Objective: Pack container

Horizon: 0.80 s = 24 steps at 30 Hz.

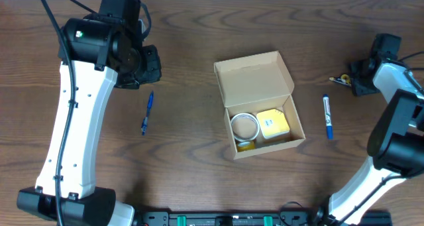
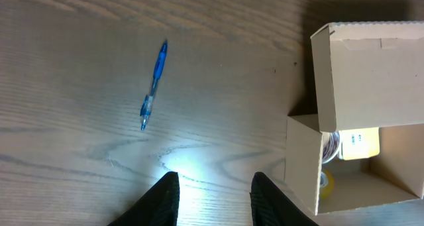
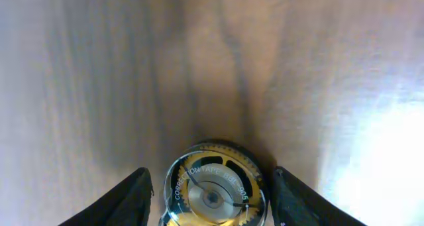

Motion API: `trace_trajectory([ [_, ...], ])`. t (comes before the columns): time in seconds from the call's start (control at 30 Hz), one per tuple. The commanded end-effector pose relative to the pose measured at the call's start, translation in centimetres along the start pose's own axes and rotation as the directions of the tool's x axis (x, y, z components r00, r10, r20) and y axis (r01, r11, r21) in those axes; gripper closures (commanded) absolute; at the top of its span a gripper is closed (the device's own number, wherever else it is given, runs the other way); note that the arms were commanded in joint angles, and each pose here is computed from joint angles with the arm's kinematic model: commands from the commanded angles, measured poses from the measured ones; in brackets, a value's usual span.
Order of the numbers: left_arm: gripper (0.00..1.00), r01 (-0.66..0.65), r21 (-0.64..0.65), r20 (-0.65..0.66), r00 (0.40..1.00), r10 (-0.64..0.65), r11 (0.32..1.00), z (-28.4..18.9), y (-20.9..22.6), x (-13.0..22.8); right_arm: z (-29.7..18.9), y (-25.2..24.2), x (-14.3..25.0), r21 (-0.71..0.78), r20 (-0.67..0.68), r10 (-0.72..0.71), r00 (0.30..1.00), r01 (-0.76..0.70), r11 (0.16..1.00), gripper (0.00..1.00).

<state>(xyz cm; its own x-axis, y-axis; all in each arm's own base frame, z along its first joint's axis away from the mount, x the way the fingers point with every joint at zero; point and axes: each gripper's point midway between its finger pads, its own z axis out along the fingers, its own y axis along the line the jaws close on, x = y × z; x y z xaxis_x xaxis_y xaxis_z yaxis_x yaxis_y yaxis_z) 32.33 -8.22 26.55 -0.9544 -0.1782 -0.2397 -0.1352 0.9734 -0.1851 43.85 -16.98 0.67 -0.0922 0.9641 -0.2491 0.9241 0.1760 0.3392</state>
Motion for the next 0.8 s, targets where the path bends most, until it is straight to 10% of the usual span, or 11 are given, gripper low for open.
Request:
trace_trajectory([
  [0.0, 0.64, 0.003, -0.005, 0.027, 1.000, -0.003, 1.000, -0.7, 0.2, 0.0, 1.0, 0.2, 1.6, -0.020, -0.074, -0.060, 0.995, 0.059, 0.998, 0.45],
  [0.4, 0.64, 0.002, -0.010, 0.030, 1.000, -0.002, 1.000, -0.7, 0.3, -0.1, -2.2, 6.1, 3.9, -0.115, -0.069, -0.310, 0.948, 0.301, 0.947, 0.50],
  [0.77, 0.64, -0.001, -0.030, 0.049, 0.999, 0.003, 1.000, -0.7, 0.6, -0.5, -2.4, 4.9, 4.1, -0.040, -0.069, -0.329, 0.942, 0.327, 0.944, 0.33],
])
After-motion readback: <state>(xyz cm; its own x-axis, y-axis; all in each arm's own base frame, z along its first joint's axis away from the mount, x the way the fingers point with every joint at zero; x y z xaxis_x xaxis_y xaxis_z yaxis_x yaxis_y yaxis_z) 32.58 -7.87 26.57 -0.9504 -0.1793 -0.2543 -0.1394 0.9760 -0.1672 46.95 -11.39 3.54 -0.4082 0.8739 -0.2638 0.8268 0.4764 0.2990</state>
